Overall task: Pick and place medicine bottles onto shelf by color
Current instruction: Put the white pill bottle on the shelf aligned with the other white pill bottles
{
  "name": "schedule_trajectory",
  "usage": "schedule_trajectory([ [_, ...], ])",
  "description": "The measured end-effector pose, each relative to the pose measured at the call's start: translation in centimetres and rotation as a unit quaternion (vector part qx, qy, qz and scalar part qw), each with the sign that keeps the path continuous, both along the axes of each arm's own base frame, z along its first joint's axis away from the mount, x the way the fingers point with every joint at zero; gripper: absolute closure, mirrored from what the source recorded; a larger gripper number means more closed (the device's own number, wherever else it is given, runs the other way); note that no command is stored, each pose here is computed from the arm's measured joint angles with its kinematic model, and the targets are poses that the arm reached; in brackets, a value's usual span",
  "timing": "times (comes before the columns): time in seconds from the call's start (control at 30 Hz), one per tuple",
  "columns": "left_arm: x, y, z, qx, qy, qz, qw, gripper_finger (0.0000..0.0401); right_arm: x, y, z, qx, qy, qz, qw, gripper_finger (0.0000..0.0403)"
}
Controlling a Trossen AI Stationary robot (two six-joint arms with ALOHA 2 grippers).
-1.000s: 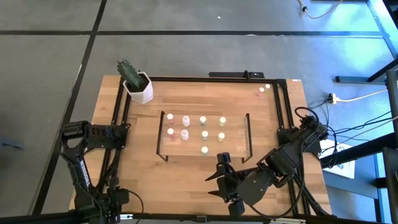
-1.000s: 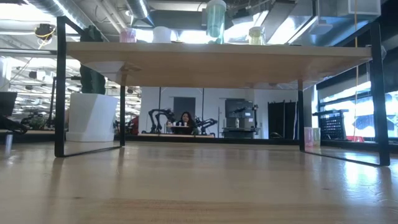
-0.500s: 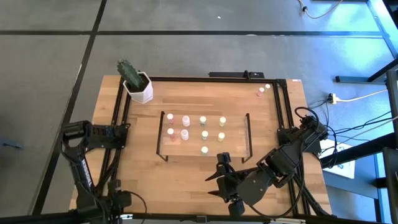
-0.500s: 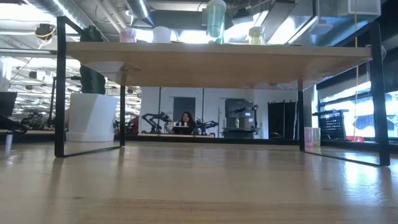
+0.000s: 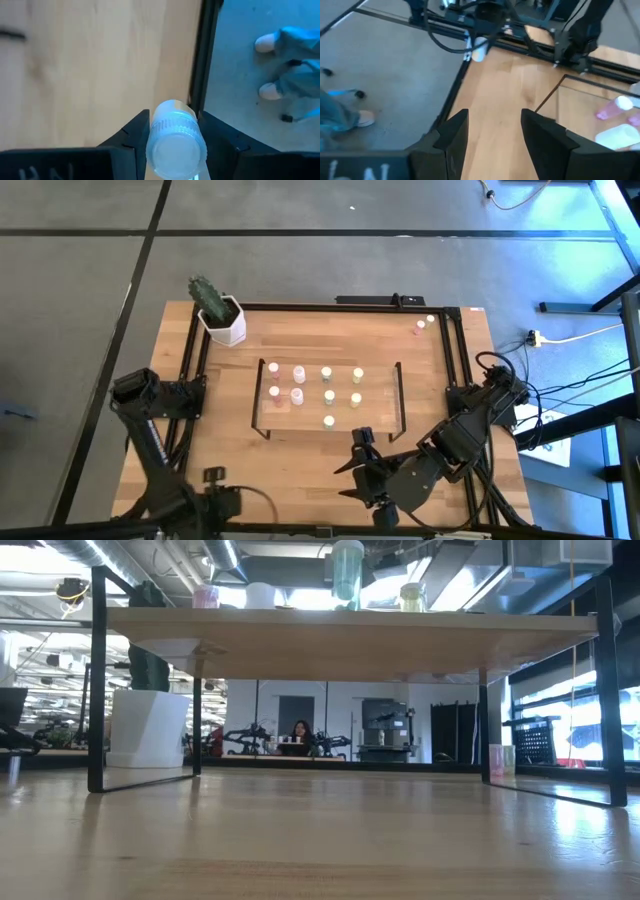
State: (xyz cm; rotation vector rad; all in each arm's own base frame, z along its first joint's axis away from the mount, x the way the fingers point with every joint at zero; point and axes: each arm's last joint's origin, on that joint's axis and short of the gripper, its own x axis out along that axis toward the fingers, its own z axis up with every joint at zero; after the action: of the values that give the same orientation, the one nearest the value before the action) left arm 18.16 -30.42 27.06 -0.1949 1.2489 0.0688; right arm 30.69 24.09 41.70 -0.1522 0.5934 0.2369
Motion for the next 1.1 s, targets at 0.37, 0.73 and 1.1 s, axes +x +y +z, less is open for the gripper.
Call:
schedule_trajectory([
  [0.37, 6.6, 3.8, 0.8, 0.031, -0.045, 0.011, 0.998, 0.0268, -3.7, -0.8, 1.1, 0.005, 0.052, -0.025, 0.998, 0.022],
  [0.73, 11.5, 5.2, -2.6, 0.031, -0.036, 0.065, 0.997, 0.0268, -4.7, -1.2, 0.9, -0.009, 0.072, -0.05, 0.996, 0.022],
  [1.1, 14.3, 5.5, -6.2, 0.03, -0.025, 0.105, 0.994, 0.0268, -4.7, -1.2, 0.9, -0.011, 0.071, -0.048, 0.996, 0.022],
])
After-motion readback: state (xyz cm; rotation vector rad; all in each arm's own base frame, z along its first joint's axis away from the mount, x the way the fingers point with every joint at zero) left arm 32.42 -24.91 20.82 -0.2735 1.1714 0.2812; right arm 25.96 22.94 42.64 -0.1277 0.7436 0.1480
